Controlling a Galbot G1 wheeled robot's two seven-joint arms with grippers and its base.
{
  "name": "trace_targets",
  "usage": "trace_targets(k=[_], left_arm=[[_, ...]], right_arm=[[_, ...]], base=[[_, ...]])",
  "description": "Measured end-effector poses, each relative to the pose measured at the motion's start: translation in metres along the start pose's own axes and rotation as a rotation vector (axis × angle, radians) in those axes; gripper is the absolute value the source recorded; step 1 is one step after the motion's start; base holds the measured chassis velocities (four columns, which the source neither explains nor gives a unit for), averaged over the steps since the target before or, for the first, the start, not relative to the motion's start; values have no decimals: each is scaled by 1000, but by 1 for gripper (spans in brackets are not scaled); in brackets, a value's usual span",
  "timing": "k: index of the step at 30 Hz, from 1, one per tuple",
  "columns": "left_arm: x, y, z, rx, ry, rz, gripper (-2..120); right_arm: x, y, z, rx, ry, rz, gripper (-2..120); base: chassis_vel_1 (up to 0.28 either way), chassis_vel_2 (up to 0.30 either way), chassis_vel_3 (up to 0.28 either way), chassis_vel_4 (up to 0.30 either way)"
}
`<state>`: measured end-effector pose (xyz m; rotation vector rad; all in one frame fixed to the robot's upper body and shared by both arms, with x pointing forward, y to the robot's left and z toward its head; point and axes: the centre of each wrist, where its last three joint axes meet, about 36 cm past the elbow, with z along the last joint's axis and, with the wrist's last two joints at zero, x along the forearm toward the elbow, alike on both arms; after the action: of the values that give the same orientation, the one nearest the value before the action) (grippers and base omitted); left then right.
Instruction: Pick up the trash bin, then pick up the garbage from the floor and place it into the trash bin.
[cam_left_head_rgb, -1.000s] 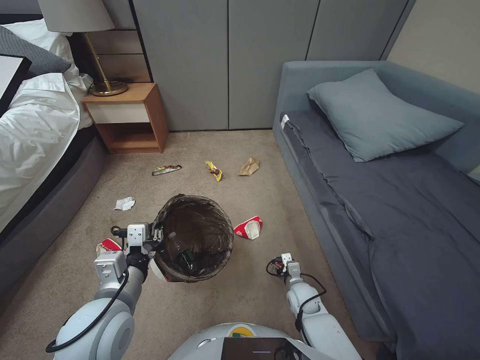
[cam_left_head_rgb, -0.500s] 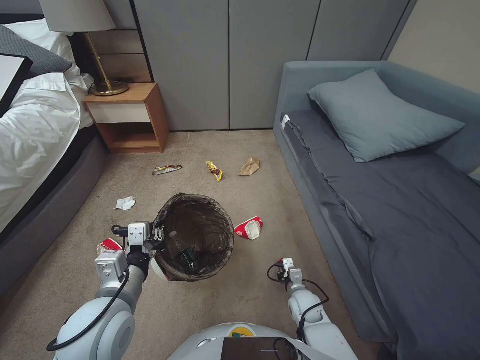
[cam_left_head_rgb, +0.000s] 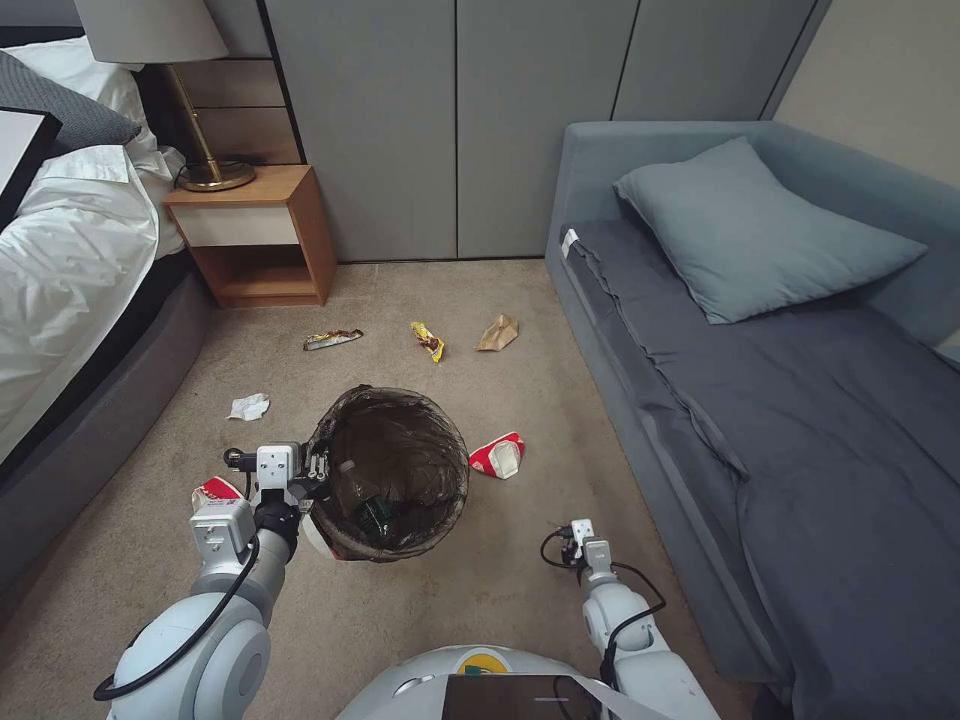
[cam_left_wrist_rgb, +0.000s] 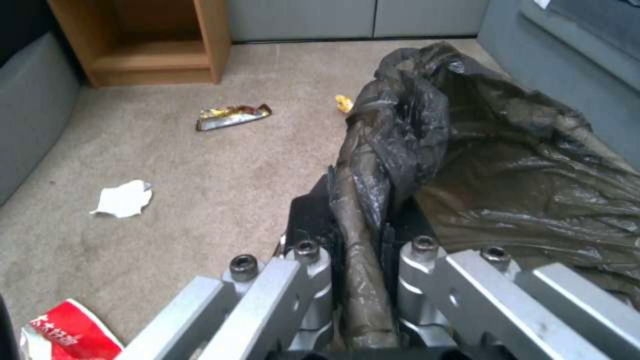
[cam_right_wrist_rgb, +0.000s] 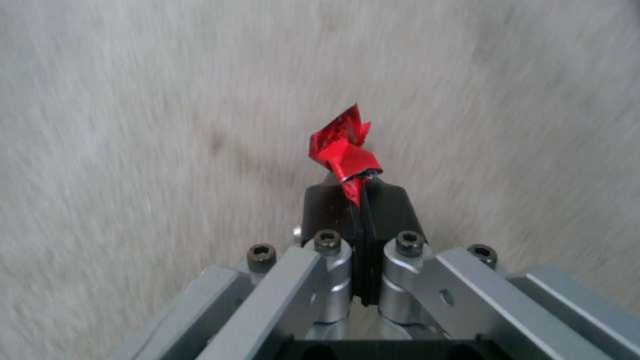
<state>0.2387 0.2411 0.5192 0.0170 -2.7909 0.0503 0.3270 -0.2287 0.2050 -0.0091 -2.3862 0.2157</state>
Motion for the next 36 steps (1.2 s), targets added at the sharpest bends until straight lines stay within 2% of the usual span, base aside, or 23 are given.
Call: trace_targets(k=[1, 2, 3, 9, 21, 24, 29, 30, 36], left_arm=[[0, 0, 0, 0, 0, 0, 7], [0, 0, 0, 0, 0, 0, 7], [0, 0, 0, 0, 0, 0, 7], [0, 0, 0, -3, 3, 2, 7], [0, -1, 0, -5, 9, 10, 7], [0, -1, 1, 1, 17, 17, 7], [1, -2, 1, 2, 23, 23, 7], [1, -2, 1, 2, 23, 23, 7], [2, -3, 3, 2, 35, 27, 7]], right_arm=[[3, -2, -3, 4, -13, 1, 0], [19, -12, -21, 17, -86, 3, 0], [19, -12, -21, 17, -86, 3, 0], [64, -32, -67, 39, -255, -11, 0], [130, -43, -124, 28, -414, -95, 0], [159, -44, -150, -4, -452, -172, 0], [184, -46, -174, -23, -480, -269, 0], [184, -46, -174, -23, -480, -269, 0], [204, -51, -208, -4, -520, -436, 0]], base=[[0, 0, 0, 0], [0, 0, 0, 0], [0, 0, 0, 0], [0, 0, 0, 0], [0, 0, 0, 0], [0, 0, 0, 0], [0, 0, 0, 0], [0, 0, 0, 0], [0, 0, 0, 0]])
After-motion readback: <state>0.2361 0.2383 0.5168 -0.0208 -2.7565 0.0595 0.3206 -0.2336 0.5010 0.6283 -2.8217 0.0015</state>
